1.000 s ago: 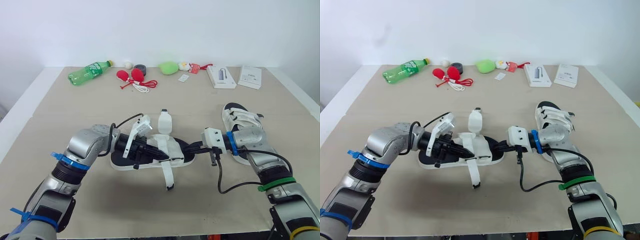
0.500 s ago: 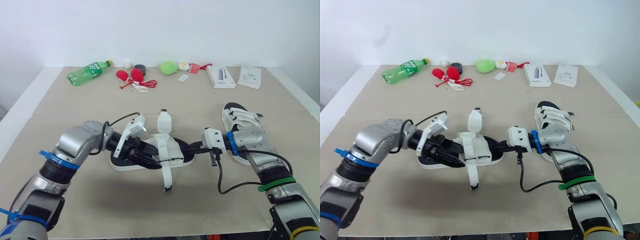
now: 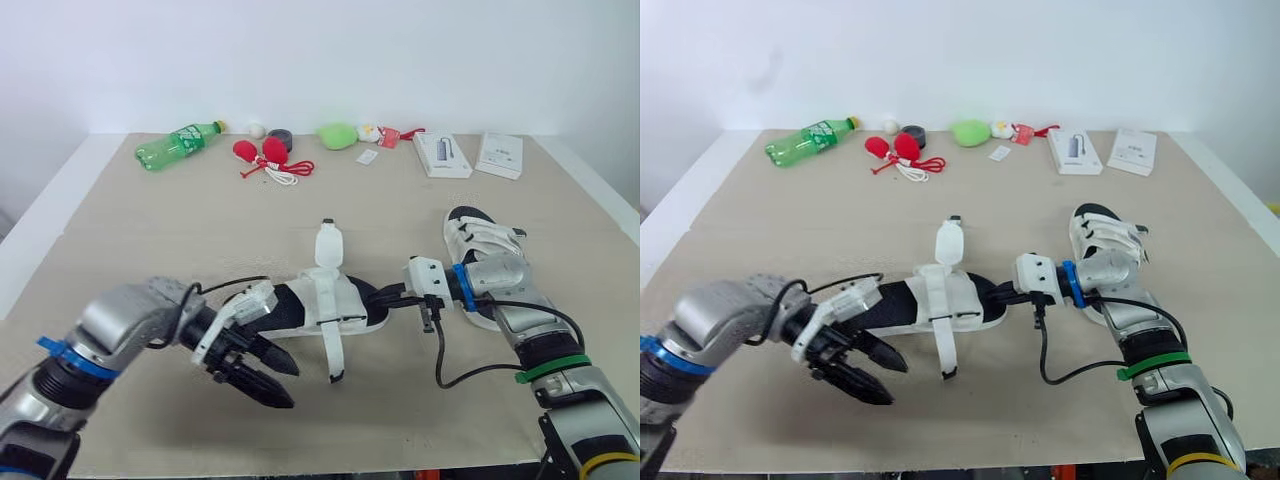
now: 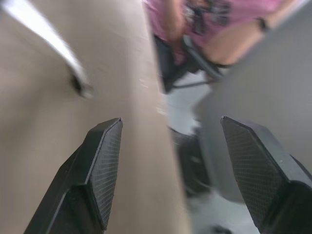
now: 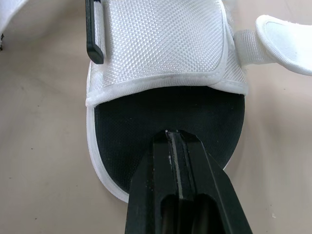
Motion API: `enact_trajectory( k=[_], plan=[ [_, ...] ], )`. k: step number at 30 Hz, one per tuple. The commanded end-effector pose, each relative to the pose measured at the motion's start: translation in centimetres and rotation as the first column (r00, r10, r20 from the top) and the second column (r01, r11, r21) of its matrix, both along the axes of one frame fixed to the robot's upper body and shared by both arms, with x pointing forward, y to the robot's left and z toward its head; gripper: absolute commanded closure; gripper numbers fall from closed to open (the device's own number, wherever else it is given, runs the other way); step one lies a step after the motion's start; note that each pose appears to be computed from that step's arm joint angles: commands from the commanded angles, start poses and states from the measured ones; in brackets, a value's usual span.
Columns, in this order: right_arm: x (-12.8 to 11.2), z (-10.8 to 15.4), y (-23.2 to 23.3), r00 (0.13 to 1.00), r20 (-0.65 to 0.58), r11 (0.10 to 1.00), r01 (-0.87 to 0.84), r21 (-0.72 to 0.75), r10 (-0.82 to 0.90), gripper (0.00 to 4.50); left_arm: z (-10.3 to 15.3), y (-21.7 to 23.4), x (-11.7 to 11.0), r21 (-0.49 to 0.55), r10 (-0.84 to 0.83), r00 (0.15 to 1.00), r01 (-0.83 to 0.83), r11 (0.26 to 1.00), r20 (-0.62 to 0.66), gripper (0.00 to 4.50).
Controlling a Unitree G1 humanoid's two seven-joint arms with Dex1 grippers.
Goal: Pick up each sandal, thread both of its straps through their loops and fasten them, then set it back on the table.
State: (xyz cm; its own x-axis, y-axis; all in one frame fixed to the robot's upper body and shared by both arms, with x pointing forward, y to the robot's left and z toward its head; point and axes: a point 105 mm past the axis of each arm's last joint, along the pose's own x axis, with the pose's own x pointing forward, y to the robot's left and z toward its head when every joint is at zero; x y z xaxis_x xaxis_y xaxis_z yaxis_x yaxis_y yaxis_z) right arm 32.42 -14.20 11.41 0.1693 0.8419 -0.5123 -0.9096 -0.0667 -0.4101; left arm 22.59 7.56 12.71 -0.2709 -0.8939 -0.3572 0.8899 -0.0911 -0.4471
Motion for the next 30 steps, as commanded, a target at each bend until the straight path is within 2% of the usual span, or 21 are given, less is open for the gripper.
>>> enact_trajectory(
  k=[1, 8, 16, 19, 20, 21, 24, 25, 30],
  plan=[
    [-0.2, -0.8, -0.1, 1.0, -0.03, 1.0, -0.001, -0.029, 0.0, 4.5, 0.0, -0.7, 2.2, -0.03, 0.099, 0.99, -0.096, 0.995, 0.096, 1.2],
    [-0.4, -0.8, 0.1, 0.999, -0.035, 1.0, 0.002, -0.014, -0.003, 4.5, -0.8, -2.1, 3.8, -0.051, 0.137, 0.98, -0.131, 0.99, 0.146, 1.2],
    [-0.6, -0.9, -0.2, 0.999, -0.036, 1.0, 0.011, -0.023, -0.012, 4.5, -0.8, -3.6, 3.8, -0.088, 0.127, 0.985, -0.117, 0.989, 0.117, 1.2],
    [-0.6, -0.9, -0.3, 0.999, -0.035, 1.0, 0.014, -0.025, -0.015, 4.5, -0.9, -3.7, 3.5, -0.082, 0.125, 0.987, -0.117, 0.99, 0.101, 2.09],
    [-0.7, -0.9, -0.3, 0.999, -0.035, 1.0, 0.015, -0.027, -0.016, 4.5, -0.9, -3.6, 3.4, -0.08, 0.122, 0.987, -0.115, 0.99, 0.1, 2.52],
    [-0.7, -0.9, -0.4, 0.999, -0.035, 0.999, 0.015, -0.028, -0.016, 4.5, -1.0, -3.4, 3.2, -0.076, 0.119, 0.988, -0.112, 0.991, 0.095, 3.13],
    [-0.8, -0.9, -0.5, 0.999, -0.036, 0.999, 0.016, -0.031, -0.017, 4.5, -0.8, -2.7, 2.3, -0.076, 0.102, 0.993, -0.097, 0.992, 0.063, 4.34],
    [-0.9, -1.0, -0.6, 0.999, -0.036, 0.999, 0.016, -0.032, -0.017, 4.5, -0.9, -2.4, 2.1, -0.07, 0.1, 0.994, -0.096, 0.993, 0.053, 4.45],
    [-1.1, -1.2, -0.7, 0.999, -0.039, 0.999, 0.016, -0.036, -0.018, 4.5, -1.2, -1.4, 0.9, -0.061, 0.114, 0.993, -0.112, 0.992, 0.02, 4.45]
  ],
)
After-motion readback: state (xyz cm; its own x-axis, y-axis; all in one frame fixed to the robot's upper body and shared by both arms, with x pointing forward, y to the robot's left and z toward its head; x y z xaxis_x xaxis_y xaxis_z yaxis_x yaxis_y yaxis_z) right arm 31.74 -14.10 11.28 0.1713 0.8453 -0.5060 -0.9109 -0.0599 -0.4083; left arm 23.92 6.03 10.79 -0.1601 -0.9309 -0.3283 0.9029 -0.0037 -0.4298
